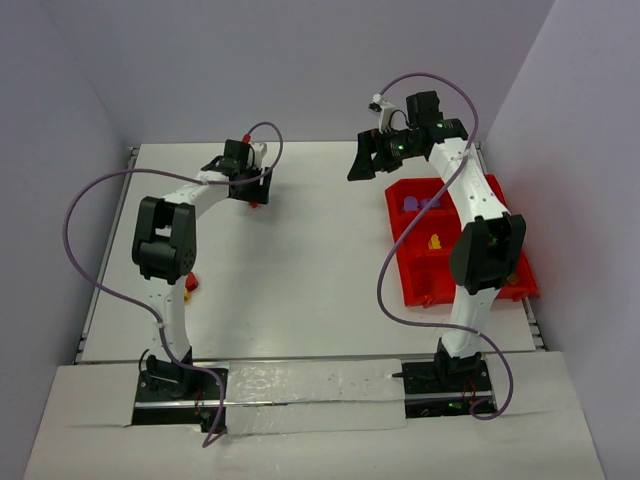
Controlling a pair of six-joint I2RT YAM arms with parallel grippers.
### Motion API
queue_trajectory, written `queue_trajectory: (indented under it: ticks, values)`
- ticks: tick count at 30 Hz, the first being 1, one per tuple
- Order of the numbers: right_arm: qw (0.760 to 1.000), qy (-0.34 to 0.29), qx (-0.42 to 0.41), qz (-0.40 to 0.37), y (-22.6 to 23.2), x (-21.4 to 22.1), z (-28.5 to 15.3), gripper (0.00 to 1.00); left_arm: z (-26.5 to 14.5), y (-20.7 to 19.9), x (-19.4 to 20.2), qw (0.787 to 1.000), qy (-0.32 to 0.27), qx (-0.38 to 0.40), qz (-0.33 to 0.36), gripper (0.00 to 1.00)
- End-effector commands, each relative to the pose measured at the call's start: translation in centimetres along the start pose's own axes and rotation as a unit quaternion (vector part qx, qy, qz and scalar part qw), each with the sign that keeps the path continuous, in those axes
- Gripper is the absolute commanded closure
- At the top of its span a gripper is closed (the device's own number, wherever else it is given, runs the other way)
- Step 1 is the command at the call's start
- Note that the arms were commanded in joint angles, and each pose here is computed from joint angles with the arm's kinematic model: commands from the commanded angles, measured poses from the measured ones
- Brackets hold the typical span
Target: Sort the legos into containers by color
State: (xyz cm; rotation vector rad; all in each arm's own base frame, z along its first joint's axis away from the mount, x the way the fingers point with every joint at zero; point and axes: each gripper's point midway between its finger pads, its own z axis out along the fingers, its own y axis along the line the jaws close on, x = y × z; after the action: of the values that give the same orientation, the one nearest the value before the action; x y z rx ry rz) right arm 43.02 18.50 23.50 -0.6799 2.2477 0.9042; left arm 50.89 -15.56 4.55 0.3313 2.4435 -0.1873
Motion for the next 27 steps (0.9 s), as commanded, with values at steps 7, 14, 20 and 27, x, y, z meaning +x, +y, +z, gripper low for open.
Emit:
queue_trajectory:
  ticks: [7,14,20,27]
  values:
    - [0.999,-0.017,0.007,-0.027,-0.2,-1.5,-0.1,0.0,1.1,0.6,1.0,0.999,0.027,-0.035,-0.03,0.24]
    - [1.0,-0.015,0.006,-0.026,-0.2,-1.3,-0.1,0.0,2.2,0.7,1.0,0.998,0.028,-0.039,-0.03,0.29]
    - [0.999,-0.014,0.008,-0.027,-0.2,-1.2,-0.2,0.0,2.9,0.9,1.0,0.998,0.031,-0.042,-0.027,0.32]
    - [0.999,-0.013,0.006,-0.029,-0.1,-1.1,-0.2,0.0,3.0,0.7,1.7,0.998,0.04,-0.035,-0.024,0.49]
